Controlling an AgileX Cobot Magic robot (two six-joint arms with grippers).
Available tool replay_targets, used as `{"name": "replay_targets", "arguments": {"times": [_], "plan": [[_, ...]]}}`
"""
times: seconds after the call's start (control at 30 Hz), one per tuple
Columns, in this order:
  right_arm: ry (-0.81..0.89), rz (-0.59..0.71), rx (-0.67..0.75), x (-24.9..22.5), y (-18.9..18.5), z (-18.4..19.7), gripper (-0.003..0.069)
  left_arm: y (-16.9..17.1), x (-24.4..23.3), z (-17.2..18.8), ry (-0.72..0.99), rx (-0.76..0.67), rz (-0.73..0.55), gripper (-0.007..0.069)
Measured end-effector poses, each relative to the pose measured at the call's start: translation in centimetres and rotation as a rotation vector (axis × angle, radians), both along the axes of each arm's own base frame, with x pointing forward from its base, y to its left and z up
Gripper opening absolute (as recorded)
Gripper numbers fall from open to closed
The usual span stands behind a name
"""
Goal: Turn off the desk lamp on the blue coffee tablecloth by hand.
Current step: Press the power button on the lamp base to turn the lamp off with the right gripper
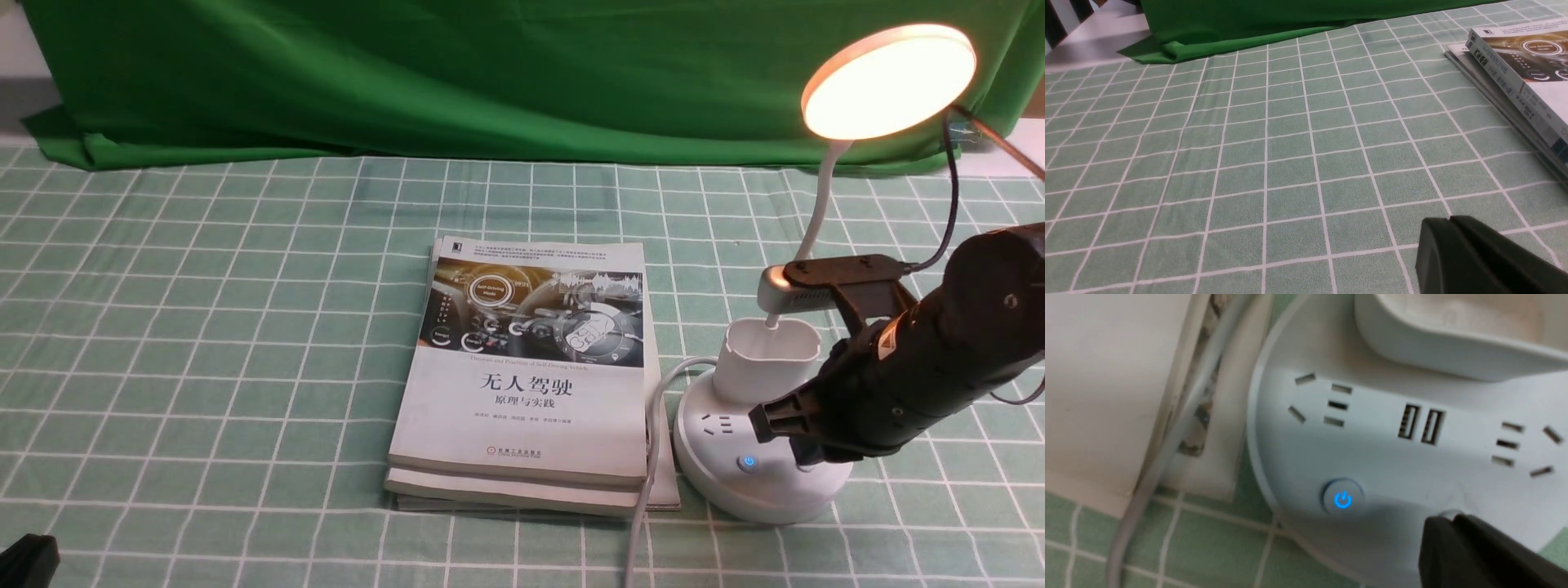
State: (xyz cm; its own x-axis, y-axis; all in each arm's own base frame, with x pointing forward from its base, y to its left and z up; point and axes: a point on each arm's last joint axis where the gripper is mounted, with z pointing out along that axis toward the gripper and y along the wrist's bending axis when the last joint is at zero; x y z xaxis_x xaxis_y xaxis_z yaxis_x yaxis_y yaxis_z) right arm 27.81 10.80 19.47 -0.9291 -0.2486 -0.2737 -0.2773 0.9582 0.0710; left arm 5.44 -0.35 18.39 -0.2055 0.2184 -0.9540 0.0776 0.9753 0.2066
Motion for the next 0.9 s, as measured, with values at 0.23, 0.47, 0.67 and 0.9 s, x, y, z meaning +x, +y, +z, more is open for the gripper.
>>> {"name": "replay_targets", "arguments": {"times": [0.23,0.47,0.67,0.9], "plan": [[0.0,0.0,-0.001,0.2,0.1,-0.3,0.0033,0.0,0.0,0.0,0.0,0.0,0.0,0.0],[-0.005,-0.018,-0.001,0.4,-0.5,-0.3,0.0034,0.0,0.0,0.0,0.0,0.0,0.0,0.0],[-0.013,-0.019,0.002,0.5,-0.5,-0.3,0.0034,0.0,0.0,0.0,0.0,0.0,0.0,0.0],[0.026,-0.019,-0.01,0.7,-0.4,-1.4,0.0034,0.0,0.0,0.0,0.0,0.0,0.0,0.0]]}}
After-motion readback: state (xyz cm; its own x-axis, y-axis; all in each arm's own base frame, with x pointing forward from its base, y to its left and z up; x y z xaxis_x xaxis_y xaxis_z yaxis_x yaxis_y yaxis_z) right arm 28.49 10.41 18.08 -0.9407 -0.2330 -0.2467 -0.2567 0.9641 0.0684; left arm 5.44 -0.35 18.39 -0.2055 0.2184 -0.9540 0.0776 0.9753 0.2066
